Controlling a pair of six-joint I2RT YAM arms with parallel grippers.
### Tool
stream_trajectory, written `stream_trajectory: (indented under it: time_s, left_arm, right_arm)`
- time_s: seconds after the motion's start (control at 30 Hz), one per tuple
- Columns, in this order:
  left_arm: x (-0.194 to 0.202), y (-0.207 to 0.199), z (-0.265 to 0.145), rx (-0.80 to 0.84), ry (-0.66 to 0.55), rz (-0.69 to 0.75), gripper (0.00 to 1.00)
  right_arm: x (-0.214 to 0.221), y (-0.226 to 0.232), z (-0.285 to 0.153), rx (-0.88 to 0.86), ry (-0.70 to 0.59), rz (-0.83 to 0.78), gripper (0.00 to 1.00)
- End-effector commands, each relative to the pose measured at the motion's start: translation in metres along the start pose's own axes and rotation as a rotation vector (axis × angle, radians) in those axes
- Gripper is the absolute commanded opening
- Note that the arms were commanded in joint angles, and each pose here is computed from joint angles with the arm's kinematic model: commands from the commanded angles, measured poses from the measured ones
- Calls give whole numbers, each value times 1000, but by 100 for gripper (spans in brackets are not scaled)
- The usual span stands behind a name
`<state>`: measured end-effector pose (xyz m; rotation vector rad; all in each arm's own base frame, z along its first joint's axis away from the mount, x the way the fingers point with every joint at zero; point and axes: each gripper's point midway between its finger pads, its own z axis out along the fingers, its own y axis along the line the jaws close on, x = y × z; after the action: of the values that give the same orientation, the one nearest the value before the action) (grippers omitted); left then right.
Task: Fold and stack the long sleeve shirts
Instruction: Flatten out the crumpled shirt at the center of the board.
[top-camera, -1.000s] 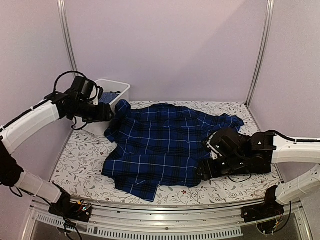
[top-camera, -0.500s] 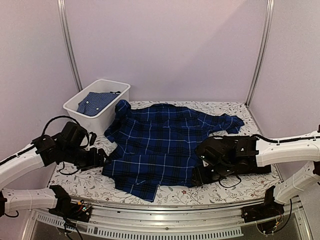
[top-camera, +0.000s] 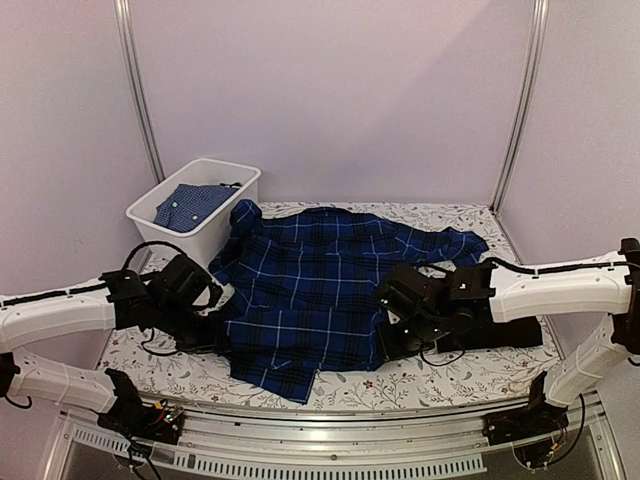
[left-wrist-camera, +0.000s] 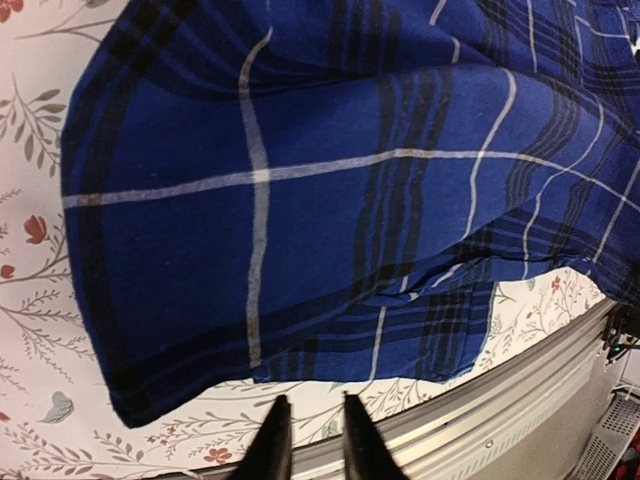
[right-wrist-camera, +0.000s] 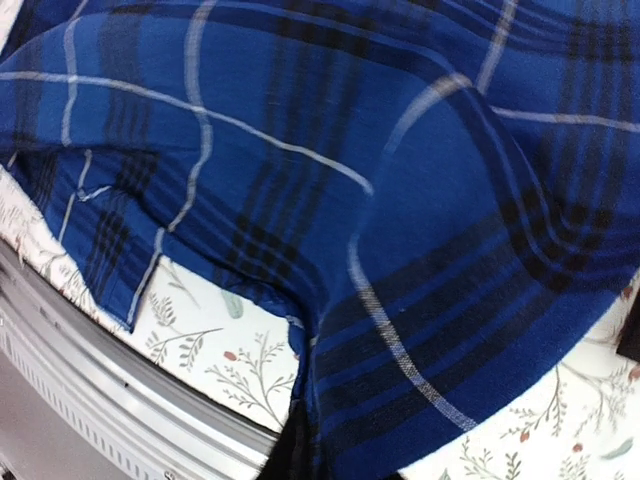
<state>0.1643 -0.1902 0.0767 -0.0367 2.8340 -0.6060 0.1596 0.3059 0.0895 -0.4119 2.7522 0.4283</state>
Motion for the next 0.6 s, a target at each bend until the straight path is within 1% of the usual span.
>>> stream_trajectory:
  time_s: [0.0, 0.1, 0.17, 0.23, 0.3, 0.37, 0.4, 0.43, 0.5, 0.57]
  left_arm:
    - [-22, -58, -29, 156, -30, 90, 0]
    - [-40, -92, -69, 238, -71, 133, 0]
    - [-47, -101, -90, 265, -77, 130, 0]
    - [-51, -102, -101, 291, -66, 106, 0]
    - [-53, -92, -100, 284, -53, 81, 0]
    - [-53, -76, -91, 247, -41, 62, 1]
    - [-54, -71, -86, 239, -39, 52, 2]
    - [-53, -69, -81, 242, -40, 47, 6]
    - [-54, -71, -72, 284, -40, 35, 13]
    - [-54, -78, -62, 330, -26, 28, 15]
  right_arm:
    - [-27, 29, -25, -110, -10, -29, 2]
    - [-47, 44, -51, -207, -10, -27, 0]
    - [-65, 49, -74, -268, -26, -7, 0]
    - [-79, 44, -89, -324, -27, 37, 0]
    - [-95, 27, -102, -353, -51, 93, 0]
    - [-103, -4, -97, -313, -63, 153, 0]
    - [-102, -17, -88, -291, -60, 169, 0]
    - [-98, -31, -74, -266, -48, 188, 1]
    - [-91, -52, -43, -256, -21, 225, 1]
    - [-97, -57, -22, -297, -22, 252, 2]
